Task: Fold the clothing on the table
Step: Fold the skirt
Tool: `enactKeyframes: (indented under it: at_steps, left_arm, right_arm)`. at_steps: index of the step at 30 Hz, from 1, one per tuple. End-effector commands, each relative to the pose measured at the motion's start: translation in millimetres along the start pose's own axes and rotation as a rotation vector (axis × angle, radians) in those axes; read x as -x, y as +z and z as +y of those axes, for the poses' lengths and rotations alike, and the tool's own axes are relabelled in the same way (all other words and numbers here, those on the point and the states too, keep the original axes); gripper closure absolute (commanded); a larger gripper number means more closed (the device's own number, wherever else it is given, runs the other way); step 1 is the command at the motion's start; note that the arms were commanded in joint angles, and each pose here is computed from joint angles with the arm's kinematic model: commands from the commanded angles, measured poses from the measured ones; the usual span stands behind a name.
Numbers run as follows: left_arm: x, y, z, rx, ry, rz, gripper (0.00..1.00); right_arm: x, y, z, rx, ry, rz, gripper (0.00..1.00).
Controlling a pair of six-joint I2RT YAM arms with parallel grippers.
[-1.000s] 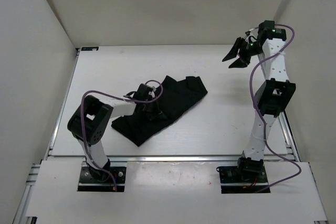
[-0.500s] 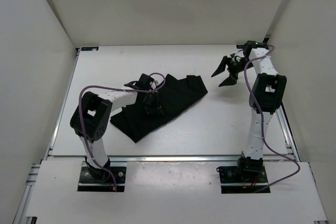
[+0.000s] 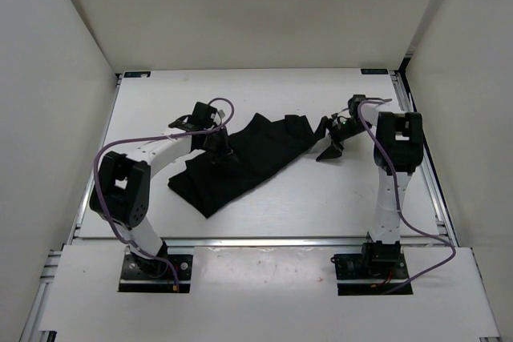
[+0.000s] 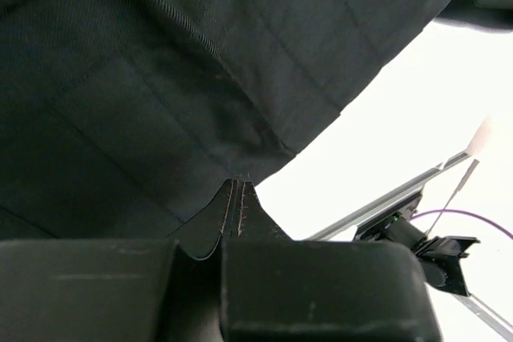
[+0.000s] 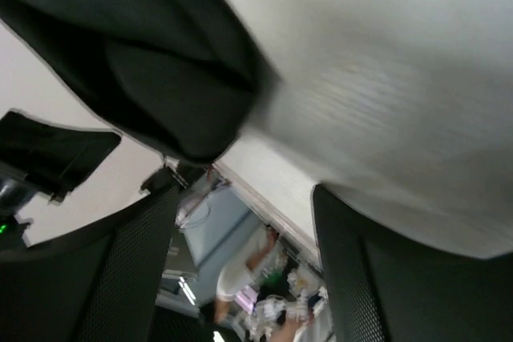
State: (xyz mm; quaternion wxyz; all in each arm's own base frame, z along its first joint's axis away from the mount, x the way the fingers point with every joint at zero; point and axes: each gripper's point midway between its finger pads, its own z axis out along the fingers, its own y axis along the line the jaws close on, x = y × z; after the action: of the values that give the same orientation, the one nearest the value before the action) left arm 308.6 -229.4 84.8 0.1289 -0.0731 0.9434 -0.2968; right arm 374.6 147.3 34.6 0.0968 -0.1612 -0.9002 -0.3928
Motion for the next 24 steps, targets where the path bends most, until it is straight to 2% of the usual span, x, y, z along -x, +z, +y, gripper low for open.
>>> enactKeyframes:
  at_steps: [1,7,14,19,24]
  left_arm:
    - [-0.8,-4.5,-3.8,0.003,0.027,-0.011,1.0]
    - [-8.1,-14.1,24.7,0.052,-0.013,-0.055,1.0]
    - [-23.0,-18.9,63.9,0.145,-0.075,-0.065,1.0]
    - [-30.2,-10.0,61.6,0.14,-0.071,-0.061,1.0]
    - [-32.3,-3.4,66.6,0.155,-0.058,-0.037,1.0]
  right_arm:
    - [-3.4,-7.7,3.5,0.055,-0.023,-0.101,0.27]
    - [-1.8,-1.6,-12.6,0.025,-0.003,-0.182,0.28]
    - [17.2,6.5,5.5,0.053,-0.001,-0.363,0.28]
    - [31.2,16.6,9.6,0.026,-0.011,-0.427,0.27]
    - [40.8,28.2,9.1,0.049,0.001,-0.425,0.28]
